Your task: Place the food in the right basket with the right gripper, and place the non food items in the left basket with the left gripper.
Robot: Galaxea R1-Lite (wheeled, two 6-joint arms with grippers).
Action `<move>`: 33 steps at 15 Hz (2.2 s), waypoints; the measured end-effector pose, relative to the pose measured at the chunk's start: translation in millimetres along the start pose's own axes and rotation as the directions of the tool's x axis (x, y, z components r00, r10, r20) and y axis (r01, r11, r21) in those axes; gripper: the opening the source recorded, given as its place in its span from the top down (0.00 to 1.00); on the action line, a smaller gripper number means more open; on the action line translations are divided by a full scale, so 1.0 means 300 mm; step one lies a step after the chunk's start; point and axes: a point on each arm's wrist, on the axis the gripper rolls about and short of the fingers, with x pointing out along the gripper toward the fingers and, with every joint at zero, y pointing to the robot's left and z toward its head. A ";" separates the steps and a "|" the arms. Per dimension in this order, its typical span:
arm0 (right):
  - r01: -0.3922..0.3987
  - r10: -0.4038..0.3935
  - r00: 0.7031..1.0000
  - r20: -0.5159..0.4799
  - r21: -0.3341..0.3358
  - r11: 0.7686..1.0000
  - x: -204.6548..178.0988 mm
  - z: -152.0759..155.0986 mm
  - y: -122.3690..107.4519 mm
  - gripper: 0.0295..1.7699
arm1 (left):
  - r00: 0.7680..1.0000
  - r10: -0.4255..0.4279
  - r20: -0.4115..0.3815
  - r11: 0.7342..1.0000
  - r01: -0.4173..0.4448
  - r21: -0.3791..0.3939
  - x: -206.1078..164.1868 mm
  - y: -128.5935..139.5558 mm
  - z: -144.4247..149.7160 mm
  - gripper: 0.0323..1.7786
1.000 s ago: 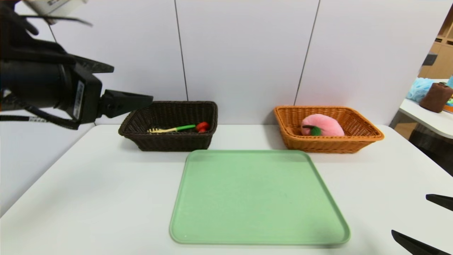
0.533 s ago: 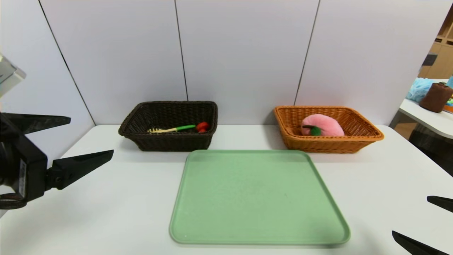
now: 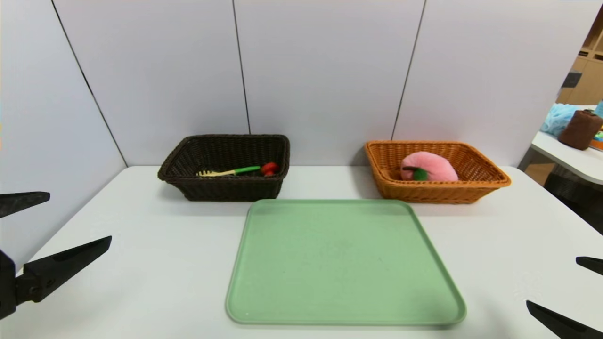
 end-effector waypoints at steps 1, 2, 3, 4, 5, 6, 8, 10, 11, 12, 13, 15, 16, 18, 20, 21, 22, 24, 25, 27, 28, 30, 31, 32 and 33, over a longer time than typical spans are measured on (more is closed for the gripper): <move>0.008 -0.008 1.000 0.000 0.002 1.000 -0.001 0.000 -0.002 0.04 | 1.000 0.013 0.007 1.000 -0.013 -0.003 -0.010 0.000 -0.016 0.05; 0.016 -0.016 1.000 -0.002 0.006 1.000 -0.001 0.000 -0.005 0.04 | 1.000 0.028 0.009 1.000 -0.028 -0.009 -0.021 0.001 -0.032 0.05; 0.024 -0.024 1.000 -0.003 0.011 1.000 -0.001 0.000 -0.007 0.04 | 0.999 0.045 0.010 0.999 -0.044 -0.016 -0.031 0.002 -0.046 0.05; 0.034 -0.034 0.999 -0.004 0.016 0.999 -0.002 0.000 -0.010 0.04 | 0.998 0.059 0.010 0.998 -0.058 -0.021 -0.041 0.003 -0.059 0.05; 0.047 -0.047 0.999 -0.006 0.023 0.999 -0.003 -0.002 -0.013 0.04 | 0.997 0.071 0.011 0.997 -0.071 -0.026 -0.051 0.002 -0.073 0.05; 0.063 -0.063 0.998 -0.009 0.030 0.998 -0.006 -0.007 -0.015 0.04 | 0.997 0.081 0.011 0.996 -0.081 -0.029 -0.061 0.000 -0.088 0.05; 0.104 -0.103 0.995 -0.013 0.050 0.993 -0.015 -0.021 -0.021 0.04 | 0.996 0.093 0.005 0.995 -0.093 -0.035 -0.079 -0.009 -0.130 0.05; 0.152 -0.152 0.988 -0.007 0.076 0.986 -0.031 -0.031 -0.027 0.04 | 0.994 0.108 -0.001 0.993 -0.108 -0.051 -0.093 -0.018 -0.172 0.05; 0.170 -0.170 0.985 0.000 0.085 0.982 -0.039 -0.035 -0.029 0.04 | 0.993 0.117 0.004 0.991 -0.116 -0.059 -0.100 -0.022 -0.190 0.05; 0.184 -0.185 0.983 0.006 0.092 0.979 -0.047 -0.039 -0.029 0.04 | 0.992 0.123 0.018 0.990 -0.121 -0.073 -0.108 -0.025 -0.205 0.05; 0.195 -0.197 0.980 0.010 0.097 0.976 -0.054 -0.045 -0.028 0.04 | 0.992 0.123 0.028 0.989 -0.120 -0.084 -0.116 -0.030 -0.218 0.05; 0.208 -0.213 0.977 0.026 0.113 0.972 -0.069 -0.058 -0.022 0.04 | 0.991 0.129 0.039 0.987 -0.125 -0.097 -0.132 -0.041 -0.251 0.05; 0.214 -0.221 0.975 0.037 0.125 0.969 -0.079 -0.067 -0.018 0.04 | 0.989 0.141 0.042 0.986 -0.136 -0.101 -0.141 -0.046 -0.269 0.05; 0.231 -0.241 0.969 0.060 0.147 0.962 -0.099 -0.086 -0.009 0.04 | 0.985 0.165 0.049 0.981 -0.158 -0.112 -0.156 -0.058 -0.303 0.05; 0.246 -0.262 0.962 0.076 0.170 0.954 -0.116 -0.120 0.006 0.04 | 0.984 0.167 0.066 0.980 -0.158 -0.124 -0.171 -0.074 -0.341 0.05; 0.252 -0.270 0.959 0.084 0.176 0.952 -0.123 -0.141 0.014 0.04 | 0.984 0.161 0.076 0.980 -0.150 -0.127 -0.178 -0.083 -0.358 0.05; 0.258 -0.277 0.956 0.092 0.181 0.949 -0.129 -0.160 0.022 0.04 | 0.983 0.161 0.088 0.980 -0.149 -0.133 -0.185 -0.090 -0.372 0.05; 0.264 -0.287 0.952 0.110 0.182 0.947 -0.140 -0.195 0.037 0.04 | 0.979 0.181 0.099 0.975 -0.165 -0.147 -0.195 -0.105 -0.405 0.05; 0.264 -0.288 0.951 0.117 0.183 0.947 -0.143 -0.212 0.044 0.04 | 0.976 0.191 0.106 0.973 -0.174 -0.152 -0.199 -0.111 -0.419 0.05; 0.264 -0.290 0.948 0.131 0.181 0.947 -0.147 -0.242 0.056 0.04 | 0.972 0.195 0.130 0.972 -0.174 -0.157 -0.209 -0.128 -0.448 0.05; 0.264 -0.291 0.946 0.141 0.182 0.947 -0.151 -0.252 0.061 0.04 | 0.971 0.194 0.138 0.972 -0.172 -0.159 -0.211 -0.134 -0.460 0.05; 0.264 -0.292 0.943 0.157 0.182 0.947 -0.157 -0.267 0.069 0.04 | 0.968 0.202 0.151 0.970 -0.176 -0.168 -0.216 -0.140 -0.472 0.05; 0.263 -0.293 0.942 0.166 0.181 0.948 -0.159 -0.272 0.071 0.04 | 0.966 0.204 0.157 0.969 -0.177 -0.171 -0.218 -0.142 -0.475 0.05; 0.262 -0.293 0.940 0.174 0.182 0.948 -0.162 -0.278 0.074 0.04 | 0.965 0.204 0.165 0.969 -0.176 -0.171 -0.221 -0.144 -0.481 0.05; 0.261 -0.293 0.939 0.178 0.182 0.948 -0.162 -0.289 0.078 0.04 | 0.964 0.204 0.171 0.970 -0.175 -0.170 -0.222 -0.149 -0.493 0.05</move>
